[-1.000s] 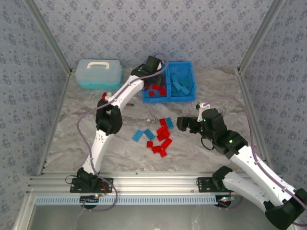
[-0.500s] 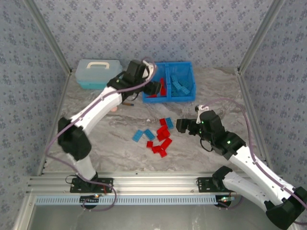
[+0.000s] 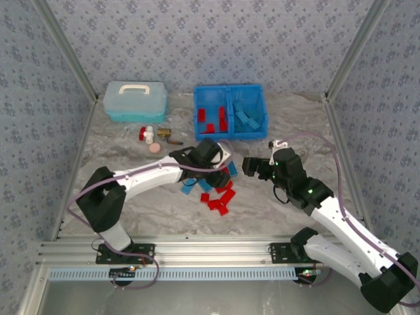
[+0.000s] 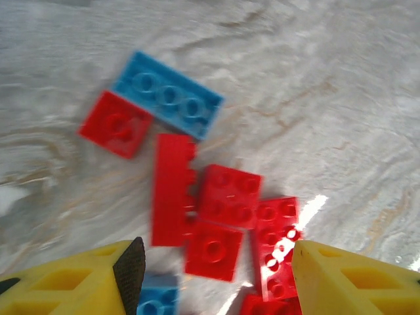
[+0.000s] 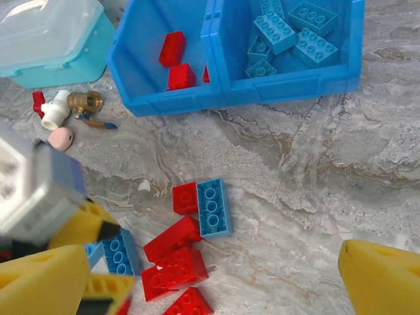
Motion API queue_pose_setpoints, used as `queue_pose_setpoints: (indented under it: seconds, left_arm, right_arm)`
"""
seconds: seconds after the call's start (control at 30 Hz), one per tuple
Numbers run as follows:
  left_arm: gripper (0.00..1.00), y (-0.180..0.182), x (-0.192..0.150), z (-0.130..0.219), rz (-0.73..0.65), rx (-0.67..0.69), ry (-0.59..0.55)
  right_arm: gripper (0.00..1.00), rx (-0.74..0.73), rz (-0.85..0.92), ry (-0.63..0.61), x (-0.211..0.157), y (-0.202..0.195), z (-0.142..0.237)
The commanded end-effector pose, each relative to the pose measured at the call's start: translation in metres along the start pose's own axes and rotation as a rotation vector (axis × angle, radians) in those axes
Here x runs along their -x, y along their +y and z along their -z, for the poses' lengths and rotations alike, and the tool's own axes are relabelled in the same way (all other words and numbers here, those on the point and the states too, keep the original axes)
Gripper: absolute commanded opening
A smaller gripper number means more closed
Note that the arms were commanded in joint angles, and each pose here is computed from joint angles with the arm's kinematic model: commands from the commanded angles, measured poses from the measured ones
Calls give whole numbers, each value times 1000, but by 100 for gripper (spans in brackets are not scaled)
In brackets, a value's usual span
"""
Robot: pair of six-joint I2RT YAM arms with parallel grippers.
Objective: Sort the legos into containers by color
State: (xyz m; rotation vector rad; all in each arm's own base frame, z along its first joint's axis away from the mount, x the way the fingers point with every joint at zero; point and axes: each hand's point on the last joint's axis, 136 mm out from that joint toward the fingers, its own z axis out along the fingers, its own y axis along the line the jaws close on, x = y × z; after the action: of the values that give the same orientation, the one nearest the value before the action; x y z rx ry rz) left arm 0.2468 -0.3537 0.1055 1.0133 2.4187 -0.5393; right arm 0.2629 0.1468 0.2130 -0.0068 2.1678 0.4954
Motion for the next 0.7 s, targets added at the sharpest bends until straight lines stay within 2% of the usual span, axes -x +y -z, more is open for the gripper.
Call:
queue_pose_setpoints:
  seconds: [0.0,0.43,0.6,0.67]
  left_arm:
    - [63,-20,11,-14,-29,-24,-26]
    - [62,-4,-3,-50,-155,102,70]
    - [62,-2,-8,-60,-169,106,94]
    - [58,-6,-11,-66,-166,85,112]
  right_arm:
    - [100,-19,-25,4,-3,-6,-2]
    - [100,-25,-48,18,-10,-9,-5]
    - [100,-21,-51,18,-10,-9,-5]
    - [100,-23,-52,18,-10,-9,-5]
